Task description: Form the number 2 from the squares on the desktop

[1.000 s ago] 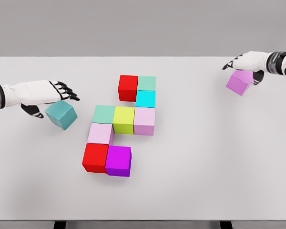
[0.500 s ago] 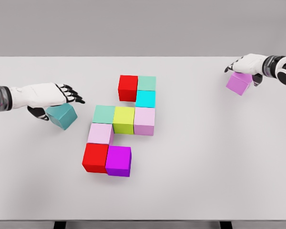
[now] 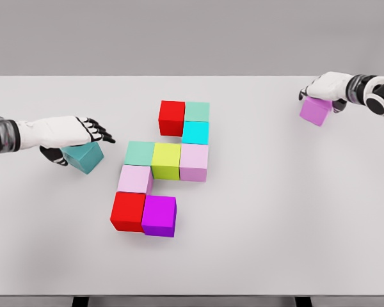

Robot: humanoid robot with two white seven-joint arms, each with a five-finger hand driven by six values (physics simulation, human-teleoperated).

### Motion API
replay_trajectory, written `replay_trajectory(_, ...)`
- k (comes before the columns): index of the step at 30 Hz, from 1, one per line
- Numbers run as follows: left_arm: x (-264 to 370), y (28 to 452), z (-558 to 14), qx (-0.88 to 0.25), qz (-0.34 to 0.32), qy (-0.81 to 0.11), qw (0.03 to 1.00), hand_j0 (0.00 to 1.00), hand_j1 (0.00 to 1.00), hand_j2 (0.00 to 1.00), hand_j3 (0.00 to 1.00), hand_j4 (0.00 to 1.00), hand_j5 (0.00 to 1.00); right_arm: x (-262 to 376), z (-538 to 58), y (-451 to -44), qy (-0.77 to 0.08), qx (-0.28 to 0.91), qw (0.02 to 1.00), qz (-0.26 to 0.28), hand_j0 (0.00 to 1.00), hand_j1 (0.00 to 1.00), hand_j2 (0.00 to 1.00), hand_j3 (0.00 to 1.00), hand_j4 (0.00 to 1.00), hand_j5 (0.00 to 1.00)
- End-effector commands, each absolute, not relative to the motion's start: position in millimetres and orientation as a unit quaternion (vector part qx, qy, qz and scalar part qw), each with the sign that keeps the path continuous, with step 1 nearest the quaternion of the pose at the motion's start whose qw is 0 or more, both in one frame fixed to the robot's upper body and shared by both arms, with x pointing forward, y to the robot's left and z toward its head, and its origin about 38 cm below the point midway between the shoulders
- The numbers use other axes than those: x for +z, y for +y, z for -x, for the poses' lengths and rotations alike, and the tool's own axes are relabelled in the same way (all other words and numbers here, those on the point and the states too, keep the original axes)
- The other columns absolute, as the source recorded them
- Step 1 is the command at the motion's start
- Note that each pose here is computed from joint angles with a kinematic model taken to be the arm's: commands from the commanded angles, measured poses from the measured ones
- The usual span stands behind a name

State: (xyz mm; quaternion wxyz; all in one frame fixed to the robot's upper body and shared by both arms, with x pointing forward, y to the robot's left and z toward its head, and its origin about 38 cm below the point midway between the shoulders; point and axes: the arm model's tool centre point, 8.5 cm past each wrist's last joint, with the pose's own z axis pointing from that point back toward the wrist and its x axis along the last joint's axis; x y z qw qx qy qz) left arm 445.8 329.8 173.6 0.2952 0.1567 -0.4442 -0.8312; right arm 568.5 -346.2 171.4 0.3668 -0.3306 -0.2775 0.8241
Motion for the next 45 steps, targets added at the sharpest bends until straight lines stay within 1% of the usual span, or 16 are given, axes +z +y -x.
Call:
replay_trajectory(1, 170.8, 330.2, -447.2, -0.829, -0.155, -0.445, 0.301, 1.00, 1.00, 1.00, 1.00, 1.00, 1.00, 170.5, -568.0, -344.4, -0.277, 0.827, 0.365, 0.327, 0.78, 0.78, 0.78, 0.78, 0.78, 0.78)
replay_trajectory(2, 169.8, 329.9, -447.1, -0.829, -0.154, -0.445, 0.301, 1.00, 1.00, 1.00, 1.00, 1.00, 1.00, 170.5, -568.0, -344.4, -0.277, 0.827, 0.365, 0.327, 0.78, 0.78, 0.78, 0.78, 0.78, 0.78)
replay_trajectory(4, 169.6, 329.2, -447.2, -0.829, -0.154, -0.445, 0.301, 1.00, 1.00, 1.00, 1.00, 1.00, 1.00, 171.9, -568.1, -345.8, -0.277, 0.826, 0.364, 0.329, 0.70, 0.70, 0.70, 0.70, 0.70, 0.70)
replay_trajectory(5, 169.5, 328.5, -447.3, -0.829, -0.153, -0.446, 0.301, 1.00, 1.00, 1.00, 1.00, 1.00, 1.00, 171.9, -568.1, -345.8, -0.277, 0.826, 0.364, 0.329, 0.68, 0.68, 0.68, 0.68, 0.68, 0.68)
replay_trajectory(9, 169.7, 324.7, -448.1, -0.826, -0.151, -0.452, 0.300, 1.00, 1.00, 1.00, 1.00, 1.00, 1.00, 175.3, -569.4, -344.7, -0.279, 0.825, 0.363, 0.331, 0.67, 0.67, 0.67, 0.67, 0.67, 0.67)
replay_trajectory(11, 169.4, 324.0, -448.2, -0.827, -0.150, -0.452, 0.300, 1.00, 1.00, 1.00, 1.00, 1.00, 1.00, 179.5, -569.9, -338.2, -0.286, 0.827, 0.351, 0.332, 0.63, 0.63, 0.63, 0.63, 0.63, 0.63)
replay_trajectory(13, 167.8, 323.5, -447.6, -0.827, -0.149, -0.451, 0.300, 0.93, 0.93, 0.93, 0.93, 0.93, 0.93, 182.0, -570.0, -336.3, -0.289, 0.828, 0.347, 0.333, 0.63, 0.63, 0.63, 0.63, 0.63, 0.63)
replay_trajectory(17, 166.2, 327.1, -447.4, -0.829, -0.150, -0.446, 0.303, 0.69, 0.69, 0.69, 0.69, 0.69, 0.69, 193.9, -567.1, -340.5, -0.298, 0.830, 0.331, 0.338, 0.63, 0.63, 0.63, 0.63, 0.63, 0.63)
replay_trajectory(20, 164.2, 331.8, -447.9, -0.830, -0.151, -0.438, 0.309, 0.61, 0.61, 0.61, 0.61, 0.61, 0.61, 192.2, -565.7, -339.7, -0.299, 0.831, 0.328, 0.335, 0.61, 0.61, 0.61, 0.61, 0.61, 0.61)
replay_trajectory(24, 165.3, 332.5, -448.7, -0.830, -0.151, -0.438, 0.311, 0.61, 0.61, 0.61, 0.61, 0.61, 0.61, 204.3, -555.7, -345.3, -0.306, 0.838, 0.298, 0.340, 0.61, 0.61, 0.61, 0.61, 0.61, 0.61)
replay_trajectory(30, 168.8, 332.6, -451.6, -0.828, -0.155, -0.440, 0.310, 0.62, 0.62, 0.62, 0.62, 0.62, 0.62, 205.4, -552.0, -346.6, -0.308, 0.844, 0.289, 0.332, 0.61, 0.61, 0.61, 0.61, 0.61, 0.61)
replay_trajectory(33, 172.0, 333.1, -453.9, -0.827, -0.159, -0.441, 0.310, 0.62, 0.62, 0.62, 0.62, 0.62, 0.62, 224.9, -545.6, -347.2, -0.320, 0.842, 0.264, 0.347, 0.61, 0.61, 0.61, 0.61, 0.61, 0.61)
replay_trajectory(34, 172.1, 333.2, -454.6, -0.827, -0.159, -0.441, 0.311, 0.62, 0.62, 0.62, 0.62, 0.62, 0.62, 214.2, -537.3, -344.6, -0.323, 0.846, 0.259, 0.336, 0.61, 0.61, 0.61, 0.61, 0.61, 0.61)
replay_trajectory(37, 176.0, 332.6, -456.8, -0.826, -0.162, -0.442, 0.309, 0.62, 0.62, 0.62, 0.62, 0.62, 0.62, 233.6, -526.9, -346.2, -0.325, 0.847, 0.235, 0.350, 0.61, 0.61, 0.61, 0.61, 0.61, 0.61)
replay_trajectory(41, 180.5, 330.3, -464.8, -0.822, -0.168, -0.446, 0.310, 0.62, 0.62, 0.62, 0.62, 0.62, 0.62, 242.3, -512.2, -339.2, -0.344, 0.848, 0.216, 0.341, 0.61, 0.61, 0.61, 0.61, 0.61, 0.61)
replay_trajectory(45, 185.8, 329.2, -470.1, -0.820, -0.174, -0.450, 0.310, 0.62, 0.62, 0.62, 0.62, 0.62, 0.62, 243.6, -498.9, -334.0, -0.343, 0.856, 0.201, 0.331, 0.61, 0.61, 0.61, 0.61, 0.61, 0.61)
